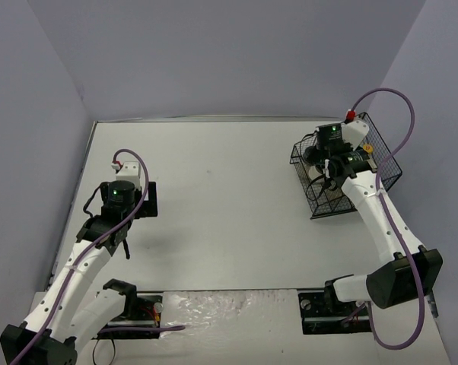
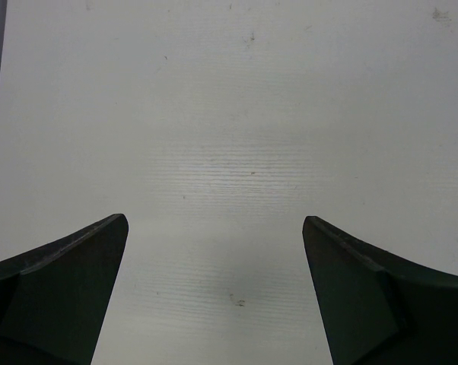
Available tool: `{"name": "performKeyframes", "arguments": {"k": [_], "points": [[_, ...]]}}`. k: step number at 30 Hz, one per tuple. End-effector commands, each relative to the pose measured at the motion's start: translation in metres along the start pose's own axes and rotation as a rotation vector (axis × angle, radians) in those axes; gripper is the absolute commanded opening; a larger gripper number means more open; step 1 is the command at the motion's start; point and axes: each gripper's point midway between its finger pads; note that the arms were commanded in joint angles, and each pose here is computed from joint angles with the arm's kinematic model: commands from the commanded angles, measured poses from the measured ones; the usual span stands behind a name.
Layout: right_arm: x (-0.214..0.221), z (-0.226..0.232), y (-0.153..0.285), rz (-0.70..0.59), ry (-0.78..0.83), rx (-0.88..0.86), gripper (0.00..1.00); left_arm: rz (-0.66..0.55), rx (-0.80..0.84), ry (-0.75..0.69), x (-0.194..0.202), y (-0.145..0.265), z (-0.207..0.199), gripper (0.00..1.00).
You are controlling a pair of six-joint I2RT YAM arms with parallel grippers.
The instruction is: Organize the condiment bottles
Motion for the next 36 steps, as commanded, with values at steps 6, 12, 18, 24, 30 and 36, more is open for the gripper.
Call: {"name": "performKeyframes", "arguments": {"k": [6,12,18,24,30,36], "points": [[0.004,-0.019,-0.017,-0.024,-0.09,0.106,0.0,-0.086,0.039,-0.003,-0.023,0.004,-0.01,0.97],[0.02,-0.015,-0.038,0.029,-0.082,0.139,0.01,-0.086,0.04,-0.007,-0.023,0.004,-0.01,0.97],[0.041,-0.005,-0.056,0.095,-0.068,0.141,0.16,-0.084,0.038,-0.012,-0.022,0.004,-0.01,0.97],[0.049,-0.003,-0.063,0.113,-0.068,0.145,0.51,-0.086,0.039,-0.014,-0.022,0.005,-0.01,0.97],[0.052,0.001,-0.063,0.129,-0.053,0.122,0.75,-0.087,0.04,-0.014,-0.022,0.005,-0.01,0.97],[0.041,0.005,-0.05,0.109,-0.049,0.058,0.92,-0.09,0.043,-0.008,-0.023,0.006,-0.01,0.97]]}}
Point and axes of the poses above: each gripper's point midway between its finger pads, its own y axis back along the fingers, its own z axis along the line the jaws close on, x = y × z, and after that the axes turned 14 degrees about y, right-handed
